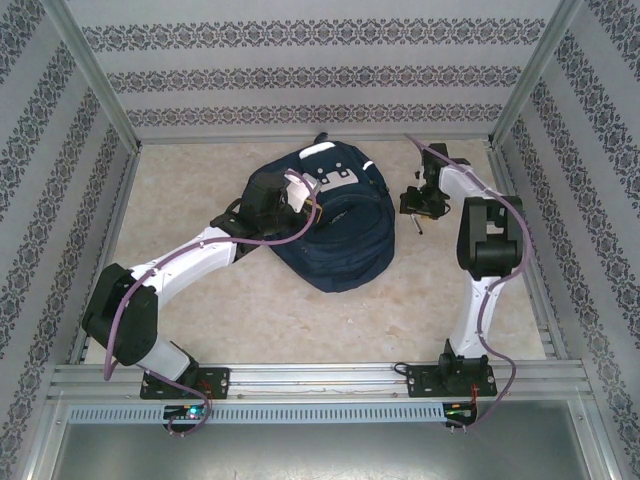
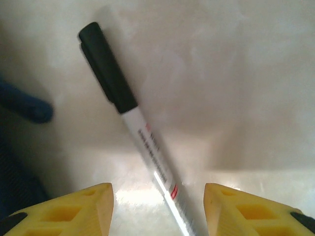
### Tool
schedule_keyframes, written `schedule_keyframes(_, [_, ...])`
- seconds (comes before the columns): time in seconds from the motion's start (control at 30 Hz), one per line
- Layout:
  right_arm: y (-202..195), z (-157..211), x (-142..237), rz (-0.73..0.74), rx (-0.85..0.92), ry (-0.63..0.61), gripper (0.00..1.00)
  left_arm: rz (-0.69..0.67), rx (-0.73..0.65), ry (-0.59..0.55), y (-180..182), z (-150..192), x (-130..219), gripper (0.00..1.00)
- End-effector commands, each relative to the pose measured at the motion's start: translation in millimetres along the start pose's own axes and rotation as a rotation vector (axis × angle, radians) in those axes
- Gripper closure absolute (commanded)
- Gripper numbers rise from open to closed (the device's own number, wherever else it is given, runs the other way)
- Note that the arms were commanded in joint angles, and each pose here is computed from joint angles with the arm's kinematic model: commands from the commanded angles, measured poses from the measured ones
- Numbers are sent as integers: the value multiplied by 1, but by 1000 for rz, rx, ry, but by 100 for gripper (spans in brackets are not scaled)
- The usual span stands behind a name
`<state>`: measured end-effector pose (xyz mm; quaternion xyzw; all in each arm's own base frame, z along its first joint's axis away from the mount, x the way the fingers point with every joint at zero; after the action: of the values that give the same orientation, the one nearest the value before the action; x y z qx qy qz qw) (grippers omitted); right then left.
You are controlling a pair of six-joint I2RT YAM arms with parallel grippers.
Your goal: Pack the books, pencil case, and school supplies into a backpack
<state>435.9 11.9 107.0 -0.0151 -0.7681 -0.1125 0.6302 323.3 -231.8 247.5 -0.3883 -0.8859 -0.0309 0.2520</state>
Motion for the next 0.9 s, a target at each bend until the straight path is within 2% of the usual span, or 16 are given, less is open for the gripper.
schedule_keyframes(0.0, [-4,12,-7,67,87,126,50,37,-14,-144,-4,-29,16,100])
schedule_keyframes(0.07, [-5,15,-14,83,84,156,55,36,-15,-142,-4,-29,16,100])
schedule_keyframes(0.13, [-8,18,-19,120,89,179,70,35,-14,-139,-3,-28,16,100])
schedule_keyframes(0.3, [-6,22,-13,104,64,168,88,29,-8,-120,-3,-23,15,100])
schedule_keyframes(0.57, [12,33,61,-165,-178,-60,93,5,19,-109,-3,-19,21,100])
schedule_keyframes(0.67, [17,54,85,-269,-296,-143,93,-5,44,-113,-3,-20,20,100])
schedule_keyframes(0.73, [22,73,101,-267,-343,-203,93,6,59,-122,-6,-22,19,100])
schedule_keyframes(0.87, [39,107,117,-403,-459,-223,93,26,83,-135,-12,-26,13,100])
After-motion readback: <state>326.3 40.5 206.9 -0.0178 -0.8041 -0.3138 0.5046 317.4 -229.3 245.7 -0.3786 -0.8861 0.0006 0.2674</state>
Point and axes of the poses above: each hand's point on the last joint's axis, 136 mm out from that joint toward the fingers, its own x axis back along the fingers, its own y axis along the line the jaws close on, z = x × y, the point moved 8 cm from there along x, back along the fingers, and after that the axes turned 1 degree about -x, right-handed, at the moved point
